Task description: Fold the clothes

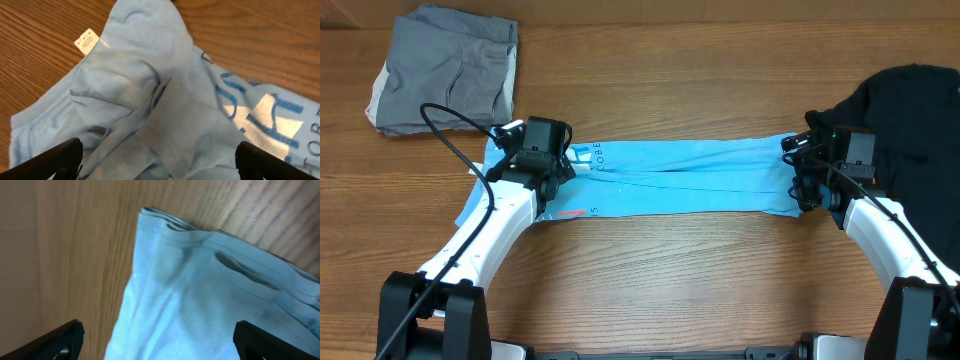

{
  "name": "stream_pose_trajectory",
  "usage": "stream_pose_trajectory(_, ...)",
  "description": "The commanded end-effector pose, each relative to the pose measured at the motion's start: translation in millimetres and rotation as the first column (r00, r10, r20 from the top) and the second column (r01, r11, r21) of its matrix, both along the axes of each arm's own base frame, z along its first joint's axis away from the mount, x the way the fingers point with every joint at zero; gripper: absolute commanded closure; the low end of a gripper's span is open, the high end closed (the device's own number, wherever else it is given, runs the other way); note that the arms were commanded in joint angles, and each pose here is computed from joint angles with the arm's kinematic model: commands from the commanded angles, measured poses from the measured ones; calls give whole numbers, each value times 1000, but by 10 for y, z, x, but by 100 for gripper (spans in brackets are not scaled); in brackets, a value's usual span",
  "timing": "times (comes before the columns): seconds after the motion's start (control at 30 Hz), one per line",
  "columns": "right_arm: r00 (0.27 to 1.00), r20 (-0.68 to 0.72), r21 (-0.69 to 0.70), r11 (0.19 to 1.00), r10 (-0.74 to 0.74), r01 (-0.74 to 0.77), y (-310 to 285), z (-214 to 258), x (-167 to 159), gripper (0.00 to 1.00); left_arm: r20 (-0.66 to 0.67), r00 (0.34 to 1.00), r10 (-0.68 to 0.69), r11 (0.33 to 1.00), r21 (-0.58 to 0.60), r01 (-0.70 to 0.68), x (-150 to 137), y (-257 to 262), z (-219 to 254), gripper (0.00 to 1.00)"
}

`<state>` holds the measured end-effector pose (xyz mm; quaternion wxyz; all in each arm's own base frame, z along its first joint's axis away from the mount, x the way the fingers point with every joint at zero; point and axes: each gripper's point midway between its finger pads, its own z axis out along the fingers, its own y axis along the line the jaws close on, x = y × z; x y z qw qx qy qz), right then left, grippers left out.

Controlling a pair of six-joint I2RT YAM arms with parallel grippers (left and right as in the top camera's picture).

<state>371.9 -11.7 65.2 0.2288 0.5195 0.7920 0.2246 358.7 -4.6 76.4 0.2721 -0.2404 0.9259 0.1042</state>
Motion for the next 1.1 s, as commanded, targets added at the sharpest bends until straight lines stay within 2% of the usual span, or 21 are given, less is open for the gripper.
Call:
stream_pose_trajectory(0.0,1000,25,-1,1000,8,-8,-40,143,70,0,15,1000,-23,999,35,22,63,36,190,0)
stream_pose_trajectory(0.1,996,60,74,995,63,-67,62,307,96,0,19,999,-47,999,-12,48,67,-48,297,0)
stream_pose_trajectory(0.23,983,110,161,973,148,-165,268,481,102,0,0,987,-163,982,-100,162,49,-270,347,0)
stream_pose_trajectory(0.37,976,34,178,960,215,-218,396,361,-93,0,-64,975,-214,969,-138,204,-81,-346,267,0)
stream_pose_trajectory(0.43,969,-36,134,962,243,-236,398,241,-227,0,-92,971,-221,968,-140,207,-142,-341,239,1)
stream_pose_trajectory(0.53,970,-179,20,986,166,-165,211,46,-423,0,-119,960,-252,958,-169,230,-207,-392,206,0)
stream_pose_trajectory(0.63,969,-230,-100,988,92,-117,-18,-17,-481,0,-119,954,-277,944,-219,247,-228,-484,190,0)
stream_pose_trajectory(0.7,971,-215,-151,979,101,-135,-98,-1,-438,0,-118,952,-282,940,-231,249,-232,-504,188,0)
stream_pose_trajectory(0.83,952,-140,-234,925,271,-298,-135,93,-271,0,-141,949,-280,942,-232,244,-284,-493,165,0)
stream_pose_trajectory(0.97,961,-110,-271,923,253,-274,-340,146,-221,0,-177,944,-279,944,-233,236,-368,-475,130,0)
stream_pose_trajectory(1.07,951,-80,-349,885,299,-308,-548,222,-138,0,-186,942,-279,944,-233,233,-389,-470,124,0)
